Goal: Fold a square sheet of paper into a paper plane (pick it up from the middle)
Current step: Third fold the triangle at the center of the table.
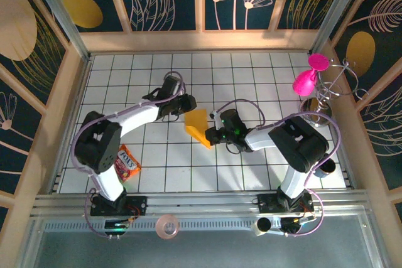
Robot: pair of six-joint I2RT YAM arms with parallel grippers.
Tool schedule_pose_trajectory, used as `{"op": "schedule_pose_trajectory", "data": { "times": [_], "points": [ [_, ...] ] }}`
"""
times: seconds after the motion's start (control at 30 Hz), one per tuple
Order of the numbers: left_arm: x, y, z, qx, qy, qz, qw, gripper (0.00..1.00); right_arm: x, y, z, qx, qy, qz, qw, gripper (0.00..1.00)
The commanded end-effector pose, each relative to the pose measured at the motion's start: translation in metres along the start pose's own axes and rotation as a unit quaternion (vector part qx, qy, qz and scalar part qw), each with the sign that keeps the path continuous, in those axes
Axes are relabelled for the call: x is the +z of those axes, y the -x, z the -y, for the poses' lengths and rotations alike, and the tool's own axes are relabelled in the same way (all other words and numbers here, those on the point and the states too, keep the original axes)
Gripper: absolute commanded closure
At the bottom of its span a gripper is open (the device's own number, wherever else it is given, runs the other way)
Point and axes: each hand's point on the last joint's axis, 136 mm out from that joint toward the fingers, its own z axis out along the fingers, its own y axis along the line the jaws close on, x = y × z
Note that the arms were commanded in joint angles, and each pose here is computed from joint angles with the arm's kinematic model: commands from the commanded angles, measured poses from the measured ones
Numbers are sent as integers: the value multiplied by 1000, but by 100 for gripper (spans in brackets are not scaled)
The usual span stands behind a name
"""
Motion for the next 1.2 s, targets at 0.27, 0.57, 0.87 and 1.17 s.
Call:
{"op": "schedule_pose_trajectory", "data": {
  "times": [0.27, 0.57, 0.87, 1.17],
  "points": [
    [-8, -61, -11, -95, -42, -42, 994, 75, 11, 0, -19, 45, 21, -34, 998, 100],
    [3, -76, -12, -113, -51, -62, 990, 83, 11, 1, -16, 43, 13, -34, 998, 100],
    [11, -85, -14, -112, -51, -78, 989, 84, 5, 15, -19, 28, 7, -17, 999, 100],
    [19, -91, -21, -111, -41, -88, 989, 84, 4, 17, -10, 26, -9, -12, 1000, 100]
  ]
}}
